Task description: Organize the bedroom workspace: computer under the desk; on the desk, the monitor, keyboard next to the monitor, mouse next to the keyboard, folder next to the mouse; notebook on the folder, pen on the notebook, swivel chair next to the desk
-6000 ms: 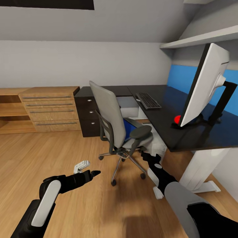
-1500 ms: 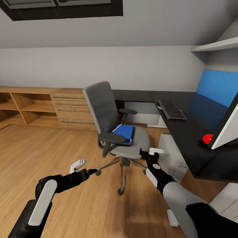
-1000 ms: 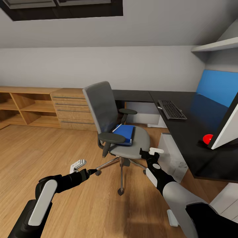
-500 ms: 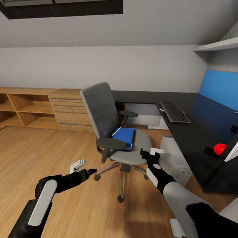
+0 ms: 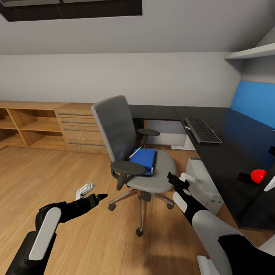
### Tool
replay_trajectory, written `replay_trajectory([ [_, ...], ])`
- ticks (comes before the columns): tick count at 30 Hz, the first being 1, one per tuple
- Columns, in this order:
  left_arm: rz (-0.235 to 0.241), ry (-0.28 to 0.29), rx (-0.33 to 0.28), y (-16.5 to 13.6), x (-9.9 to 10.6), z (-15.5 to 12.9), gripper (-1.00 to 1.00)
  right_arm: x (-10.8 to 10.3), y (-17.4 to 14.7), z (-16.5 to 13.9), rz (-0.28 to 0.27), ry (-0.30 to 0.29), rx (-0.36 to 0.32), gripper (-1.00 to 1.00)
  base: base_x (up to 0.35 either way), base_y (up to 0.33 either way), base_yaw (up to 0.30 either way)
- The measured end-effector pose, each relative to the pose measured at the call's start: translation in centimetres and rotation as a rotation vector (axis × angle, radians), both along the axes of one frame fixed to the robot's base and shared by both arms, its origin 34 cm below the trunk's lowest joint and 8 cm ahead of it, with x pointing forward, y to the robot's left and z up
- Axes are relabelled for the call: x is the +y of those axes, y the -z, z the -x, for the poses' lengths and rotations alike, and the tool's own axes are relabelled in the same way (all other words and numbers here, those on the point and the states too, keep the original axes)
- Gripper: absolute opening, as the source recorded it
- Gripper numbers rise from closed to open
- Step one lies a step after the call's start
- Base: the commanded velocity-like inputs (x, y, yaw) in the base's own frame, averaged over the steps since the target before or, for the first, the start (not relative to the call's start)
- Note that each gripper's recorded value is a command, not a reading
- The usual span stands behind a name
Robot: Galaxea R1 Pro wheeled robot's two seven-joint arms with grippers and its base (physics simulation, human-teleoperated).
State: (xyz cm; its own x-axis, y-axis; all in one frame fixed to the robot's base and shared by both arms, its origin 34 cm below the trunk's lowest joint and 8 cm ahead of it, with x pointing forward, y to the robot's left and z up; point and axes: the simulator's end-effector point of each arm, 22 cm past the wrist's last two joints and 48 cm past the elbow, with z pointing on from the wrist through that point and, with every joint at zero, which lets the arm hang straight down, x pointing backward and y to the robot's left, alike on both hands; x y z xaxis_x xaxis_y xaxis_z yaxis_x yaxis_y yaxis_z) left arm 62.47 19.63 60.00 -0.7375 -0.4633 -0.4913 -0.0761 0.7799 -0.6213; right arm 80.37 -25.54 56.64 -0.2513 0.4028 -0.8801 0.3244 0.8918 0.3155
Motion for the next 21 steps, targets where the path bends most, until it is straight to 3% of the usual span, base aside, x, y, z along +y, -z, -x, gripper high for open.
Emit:
replay_trajectory([
  [12, 0.004, -0.009, -0.001, 0.0, 0.3, -0.1, 1.0, -0.8, 0.7, 0.3, -0.083, 0.048, 0.016, 1.0, 0.054, 0.0, 0.0],
  [15, 0.004, -0.012, -0.001, -0.1, 0.4, -0.1, 1.0, -1.7, 1.2, 0.5, -0.133, 0.072, 0.027, 1.0, 0.055, 0.0, 0.0],
  [21, 0.004, -0.013, -0.003, -0.1, 0.5, -0.1, 1.0, -1.5, 1.7, 0.5, -0.177, 0.054, 0.042, 1.0, 0.202, 0.0, 0.0],
])
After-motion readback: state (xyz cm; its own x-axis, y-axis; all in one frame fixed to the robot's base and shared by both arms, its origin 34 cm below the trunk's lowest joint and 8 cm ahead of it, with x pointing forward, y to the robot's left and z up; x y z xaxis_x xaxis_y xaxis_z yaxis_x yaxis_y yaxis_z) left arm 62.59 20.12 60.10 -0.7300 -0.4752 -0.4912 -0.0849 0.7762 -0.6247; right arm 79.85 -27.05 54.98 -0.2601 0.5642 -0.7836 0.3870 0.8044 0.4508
